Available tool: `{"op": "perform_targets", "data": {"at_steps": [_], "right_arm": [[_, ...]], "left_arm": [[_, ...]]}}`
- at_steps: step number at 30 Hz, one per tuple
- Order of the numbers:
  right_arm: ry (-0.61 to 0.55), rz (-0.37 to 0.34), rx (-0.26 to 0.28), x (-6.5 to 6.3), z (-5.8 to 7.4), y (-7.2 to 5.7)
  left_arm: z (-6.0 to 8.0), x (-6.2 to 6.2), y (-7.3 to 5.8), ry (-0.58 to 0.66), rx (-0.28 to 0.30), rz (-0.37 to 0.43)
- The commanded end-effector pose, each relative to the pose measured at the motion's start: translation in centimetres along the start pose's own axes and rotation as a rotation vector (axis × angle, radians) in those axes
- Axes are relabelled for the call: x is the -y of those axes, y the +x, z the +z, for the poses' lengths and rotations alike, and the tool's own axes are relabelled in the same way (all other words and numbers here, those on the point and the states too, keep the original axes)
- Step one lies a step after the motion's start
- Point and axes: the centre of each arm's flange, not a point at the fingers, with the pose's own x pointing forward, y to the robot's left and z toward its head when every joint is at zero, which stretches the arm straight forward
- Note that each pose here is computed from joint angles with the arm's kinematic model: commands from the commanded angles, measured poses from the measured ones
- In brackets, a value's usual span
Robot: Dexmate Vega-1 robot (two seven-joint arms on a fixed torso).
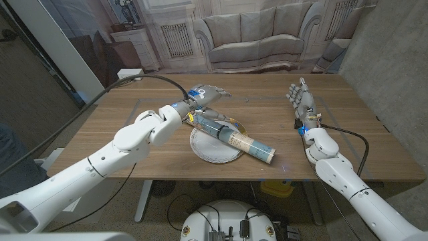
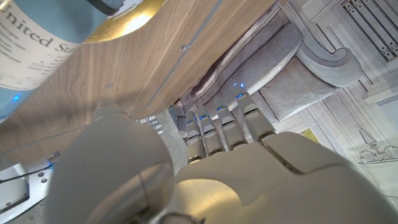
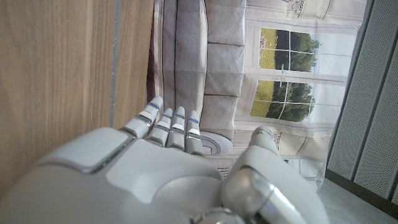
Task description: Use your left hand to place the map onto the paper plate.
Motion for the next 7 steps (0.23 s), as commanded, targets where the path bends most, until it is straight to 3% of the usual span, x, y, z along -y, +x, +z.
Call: {"op": "perform_targets", "data": {"at_steps": [1, 7], "right_arm": [[0.001, -0.003, 0.003, -0.09, -0.21, -0.78], [0.009, -0.015, 0.002, 0.03, -0.40, -1.14]], "left_arm": [[-0.66, -2.34, -0.73, 0.022, -0.017, 0.090], [-0.69, -2.58, -0.88, 0.018, -0.015, 0.095]]}}
